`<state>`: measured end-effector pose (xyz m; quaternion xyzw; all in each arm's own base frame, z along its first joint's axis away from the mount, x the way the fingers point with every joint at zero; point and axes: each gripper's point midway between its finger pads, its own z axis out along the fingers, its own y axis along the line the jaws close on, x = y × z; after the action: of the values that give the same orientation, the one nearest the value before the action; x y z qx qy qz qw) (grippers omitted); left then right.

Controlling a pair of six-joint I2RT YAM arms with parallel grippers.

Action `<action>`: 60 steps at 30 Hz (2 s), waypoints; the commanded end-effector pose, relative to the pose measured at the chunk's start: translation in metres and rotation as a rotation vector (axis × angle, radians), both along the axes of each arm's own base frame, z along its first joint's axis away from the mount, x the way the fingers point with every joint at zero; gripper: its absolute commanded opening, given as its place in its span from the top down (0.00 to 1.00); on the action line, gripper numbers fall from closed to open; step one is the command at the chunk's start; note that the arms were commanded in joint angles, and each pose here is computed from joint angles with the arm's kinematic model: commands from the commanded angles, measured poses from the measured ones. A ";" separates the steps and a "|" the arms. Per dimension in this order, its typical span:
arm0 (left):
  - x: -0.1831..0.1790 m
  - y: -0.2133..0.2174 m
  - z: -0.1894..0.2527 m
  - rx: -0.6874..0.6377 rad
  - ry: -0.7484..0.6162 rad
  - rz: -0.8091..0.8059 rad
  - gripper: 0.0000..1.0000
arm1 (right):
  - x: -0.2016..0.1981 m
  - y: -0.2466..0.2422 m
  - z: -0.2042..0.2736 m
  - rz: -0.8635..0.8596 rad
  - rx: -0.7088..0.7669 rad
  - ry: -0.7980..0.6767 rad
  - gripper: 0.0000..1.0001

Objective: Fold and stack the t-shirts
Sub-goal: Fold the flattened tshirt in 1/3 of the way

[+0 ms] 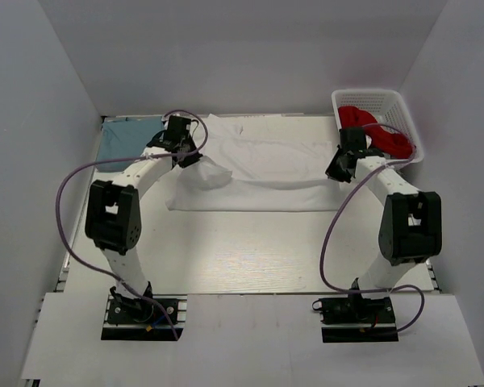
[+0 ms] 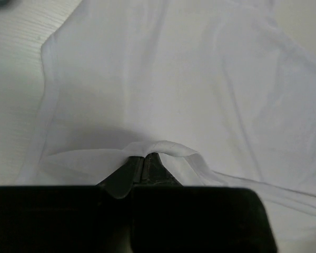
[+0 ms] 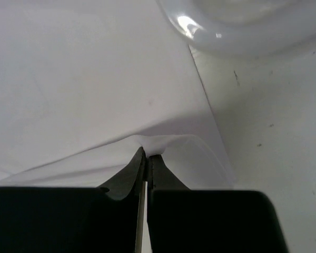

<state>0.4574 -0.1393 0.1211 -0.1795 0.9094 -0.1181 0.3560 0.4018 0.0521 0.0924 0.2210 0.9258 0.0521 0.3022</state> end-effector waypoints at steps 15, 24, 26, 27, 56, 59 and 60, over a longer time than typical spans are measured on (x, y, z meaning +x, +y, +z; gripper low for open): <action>0.048 0.029 0.005 0.017 0.039 0.085 0.00 | 0.022 0.029 0.034 0.164 0.074 -0.146 0.16; -0.031 0.003 -0.035 -0.102 0.145 -0.037 0.00 | -0.017 0.041 -0.003 0.218 0.136 -0.098 0.10; -0.048 0.006 -0.053 -0.105 0.198 -0.016 0.00 | -0.013 0.040 -0.014 0.207 0.134 -0.086 0.10; -0.053 0.007 -0.059 -0.101 0.215 -0.014 0.00 | -0.016 0.040 -0.020 0.199 0.137 -0.073 0.10; -0.235 0.058 -0.022 -0.151 0.166 0.130 0.00 | -0.185 0.052 -0.011 0.337 0.172 -0.030 0.10; -0.201 0.057 0.011 -0.153 0.017 0.119 0.00 | -0.158 0.054 0.018 0.351 0.149 -0.138 0.10; -0.186 0.056 0.026 -0.144 -0.026 0.112 0.00 | -0.148 0.049 0.022 0.320 0.117 -0.146 0.10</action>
<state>0.2357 -0.0839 0.1149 -0.2599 0.9027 -0.1604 0.3032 0.2265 0.1031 0.0832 0.0970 0.9328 0.1828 0.2950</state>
